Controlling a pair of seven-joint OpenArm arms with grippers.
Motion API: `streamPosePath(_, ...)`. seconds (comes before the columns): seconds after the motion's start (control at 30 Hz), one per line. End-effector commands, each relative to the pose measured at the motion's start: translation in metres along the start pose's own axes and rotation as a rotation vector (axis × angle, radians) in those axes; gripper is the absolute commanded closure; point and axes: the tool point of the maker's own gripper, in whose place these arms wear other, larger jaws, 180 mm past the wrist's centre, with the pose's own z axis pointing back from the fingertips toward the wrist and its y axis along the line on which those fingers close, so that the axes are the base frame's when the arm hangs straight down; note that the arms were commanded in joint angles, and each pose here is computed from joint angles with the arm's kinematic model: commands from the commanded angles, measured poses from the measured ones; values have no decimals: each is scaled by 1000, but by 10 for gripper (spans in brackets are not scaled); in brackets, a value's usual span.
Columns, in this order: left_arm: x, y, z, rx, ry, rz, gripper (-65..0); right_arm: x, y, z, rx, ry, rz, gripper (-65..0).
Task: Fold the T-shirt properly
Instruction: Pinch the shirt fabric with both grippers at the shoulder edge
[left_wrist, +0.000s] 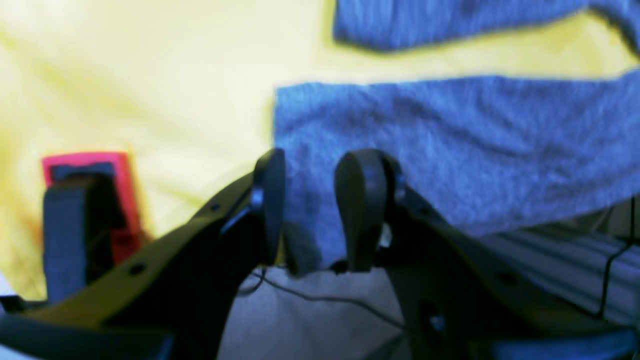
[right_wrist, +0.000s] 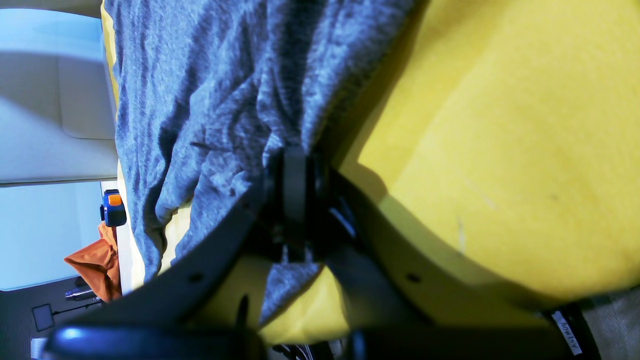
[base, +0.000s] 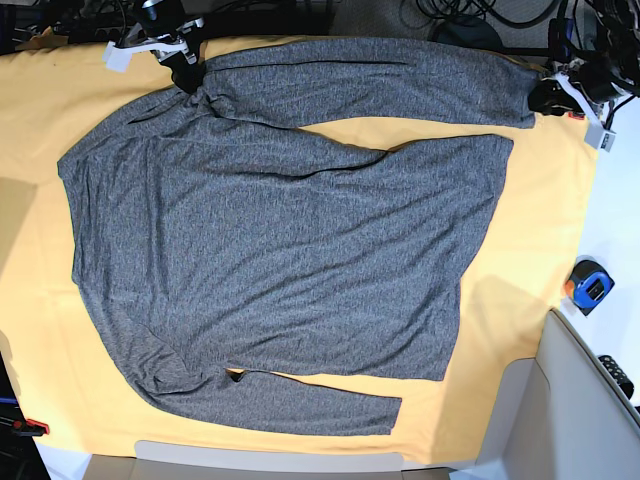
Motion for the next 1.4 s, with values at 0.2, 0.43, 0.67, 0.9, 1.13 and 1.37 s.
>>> streamPosePath(0.2, -4, 39, -2, 31, 24, 113, -204, -21, -18, 5, -83, 93, 9, 0)
streamPosePath(0.43, -8, 35, -5, 18, 36, 115, -204, -21, -17, 4, -81, 93, 9, 0)
streamPosePath(0.67, -3, -4, -18, -49, 53, 8, -204, -20, -17, 4, -80, 91, 9, 0)
streamPosePath(0.9, -9, -8, -19, -56, 61, 6, -204, -19, -16, 3, -76, 89, 10, 0)
streamPosePath(1.13, -14, -11, -22, -62, 70, 15, -203, -18, -14, 1, -70, 88, 13, 0)
streamPosePath(1.37, -15, -9, -21, -55, 77, 13, -203, -18, -14, 1, -70, 88, 13, 0)
